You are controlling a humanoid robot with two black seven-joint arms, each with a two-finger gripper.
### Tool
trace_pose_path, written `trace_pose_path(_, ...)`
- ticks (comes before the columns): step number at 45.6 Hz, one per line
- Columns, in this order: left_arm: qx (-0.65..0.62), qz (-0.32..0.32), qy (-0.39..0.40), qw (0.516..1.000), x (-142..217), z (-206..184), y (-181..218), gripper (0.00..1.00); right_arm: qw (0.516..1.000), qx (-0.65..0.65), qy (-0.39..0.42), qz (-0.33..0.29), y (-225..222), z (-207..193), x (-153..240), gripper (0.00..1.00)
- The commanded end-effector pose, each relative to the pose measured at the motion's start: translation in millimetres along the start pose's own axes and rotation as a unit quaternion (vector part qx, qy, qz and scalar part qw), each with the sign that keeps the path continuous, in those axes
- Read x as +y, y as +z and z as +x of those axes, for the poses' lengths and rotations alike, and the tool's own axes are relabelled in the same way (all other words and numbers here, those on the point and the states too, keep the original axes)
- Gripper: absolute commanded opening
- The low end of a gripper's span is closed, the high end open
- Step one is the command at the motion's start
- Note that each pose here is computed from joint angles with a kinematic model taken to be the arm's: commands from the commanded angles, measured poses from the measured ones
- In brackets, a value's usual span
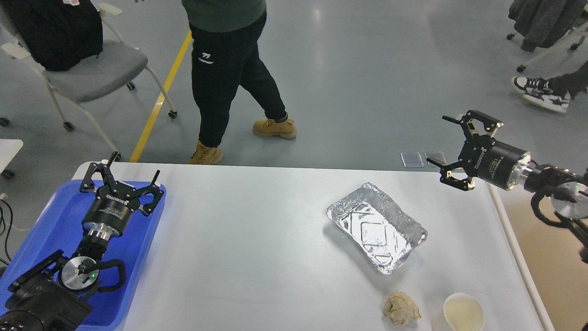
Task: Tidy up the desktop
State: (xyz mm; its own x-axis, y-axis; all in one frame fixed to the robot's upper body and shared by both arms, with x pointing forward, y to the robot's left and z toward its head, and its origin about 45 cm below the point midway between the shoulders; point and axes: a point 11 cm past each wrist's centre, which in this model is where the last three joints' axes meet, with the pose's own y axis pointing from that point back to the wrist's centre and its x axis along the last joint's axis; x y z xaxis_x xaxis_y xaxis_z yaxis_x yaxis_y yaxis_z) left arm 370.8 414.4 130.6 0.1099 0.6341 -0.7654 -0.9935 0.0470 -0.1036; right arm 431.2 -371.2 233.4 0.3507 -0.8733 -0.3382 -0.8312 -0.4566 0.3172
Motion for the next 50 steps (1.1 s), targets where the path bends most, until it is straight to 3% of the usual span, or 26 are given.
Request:
trace_pose_path(1, 0.000, 0.000, 0.000, 1.000, 0, 0, 0, 0.99, 0.989, 0.131, 0.017, -0.074, -27, 9, 40, 1.00)
trace_pose_path(16, 0.000, 0.001, 0.000, 1.000, 0, 0, 0, 0.99, 0.932, 0.302, 0.034, -0.196, -61, 6, 87, 1.00)
trace_pose_path(23, 0.000, 0.001, 0.000, 1.000, 0, 0, 0, 0.99, 0.896, 0.359, 0.022, -0.261, -53, -2, 106, 1.00)
trace_pose_path(35, 0.000, 0.001, 0.000, 1.000, 0, 0, 0, 0.99, 0.819, 0.454, -0.008, -0.352, -57, -32, 132, 1.00)
trace_pose_path(41, 0.000, 0.001, 0.001, 1.000, 1, 1, 0, 0.99, 0.751, 0.517, -0.018, -0.410, -75, -58, 132, 1.00)
trace_pose_path(50, 0.000, 0.001, 0.000, 1.000, 0, 0, 0, 0.99, 0.708, 0.551, -0.071, -0.437, -80, -97, 129, 1.00)
